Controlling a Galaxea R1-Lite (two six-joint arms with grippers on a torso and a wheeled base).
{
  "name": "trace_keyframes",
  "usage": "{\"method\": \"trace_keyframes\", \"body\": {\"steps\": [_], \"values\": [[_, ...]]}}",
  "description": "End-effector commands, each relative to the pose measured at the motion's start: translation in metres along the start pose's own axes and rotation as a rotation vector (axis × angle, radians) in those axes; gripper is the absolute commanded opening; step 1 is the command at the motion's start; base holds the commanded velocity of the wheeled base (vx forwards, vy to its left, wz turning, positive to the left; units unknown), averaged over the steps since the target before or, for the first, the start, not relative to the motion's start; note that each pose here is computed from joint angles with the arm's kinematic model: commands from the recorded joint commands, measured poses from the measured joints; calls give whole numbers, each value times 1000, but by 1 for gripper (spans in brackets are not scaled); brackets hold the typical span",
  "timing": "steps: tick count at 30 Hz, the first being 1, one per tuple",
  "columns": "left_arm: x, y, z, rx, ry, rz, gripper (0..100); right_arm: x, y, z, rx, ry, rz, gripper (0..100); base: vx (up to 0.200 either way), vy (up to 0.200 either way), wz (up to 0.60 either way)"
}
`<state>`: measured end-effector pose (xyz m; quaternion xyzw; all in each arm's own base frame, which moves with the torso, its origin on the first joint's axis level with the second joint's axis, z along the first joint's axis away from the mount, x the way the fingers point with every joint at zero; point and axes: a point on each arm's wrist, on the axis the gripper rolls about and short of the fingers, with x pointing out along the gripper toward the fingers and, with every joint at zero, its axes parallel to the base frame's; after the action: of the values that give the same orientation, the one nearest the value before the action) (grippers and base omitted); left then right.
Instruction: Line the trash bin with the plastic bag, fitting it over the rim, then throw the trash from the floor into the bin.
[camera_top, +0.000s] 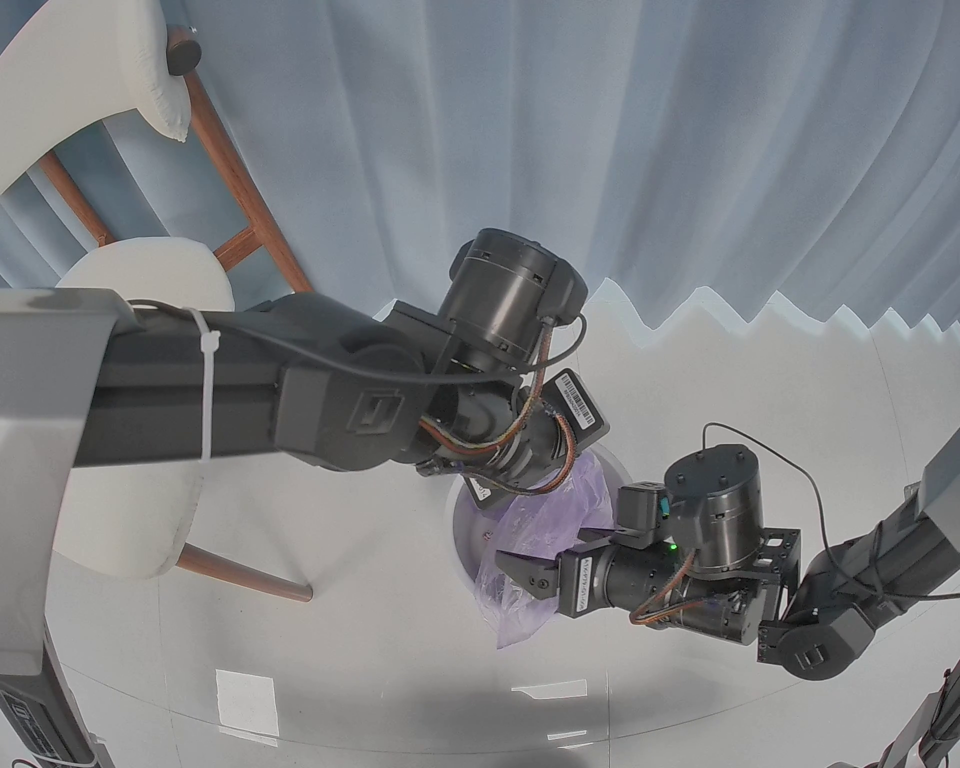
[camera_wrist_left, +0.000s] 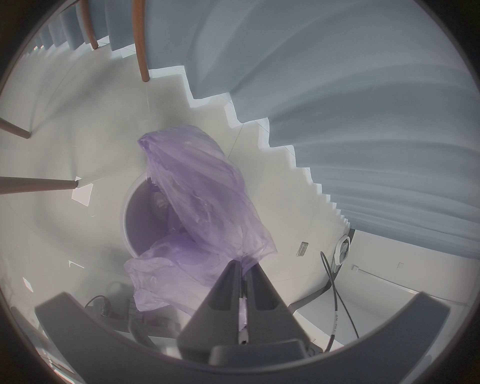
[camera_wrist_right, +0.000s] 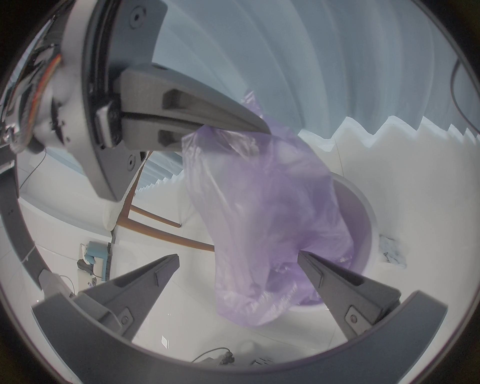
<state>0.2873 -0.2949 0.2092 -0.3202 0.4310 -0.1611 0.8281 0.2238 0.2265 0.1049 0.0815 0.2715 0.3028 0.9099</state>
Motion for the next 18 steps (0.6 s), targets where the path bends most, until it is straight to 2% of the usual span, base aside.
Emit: {"method": "trace_keyframes", "body": {"steps": [1,3,4,18], "values": [[2,2,2,-6,-4,7,0,22,3,-1,11,7,-5,100,0,0,0],[2,3,4,-8,-8,10,0,26,3,-1,16,4,-18,100,0,0,0],[2,4,4,-8,-11,11,0,26,3,-1,19,-4,-28,0,0,0,0],[3,11,8,-6,-29,43,0,-12,-11,6,72,-36,-60,0,0,0,0]]}}
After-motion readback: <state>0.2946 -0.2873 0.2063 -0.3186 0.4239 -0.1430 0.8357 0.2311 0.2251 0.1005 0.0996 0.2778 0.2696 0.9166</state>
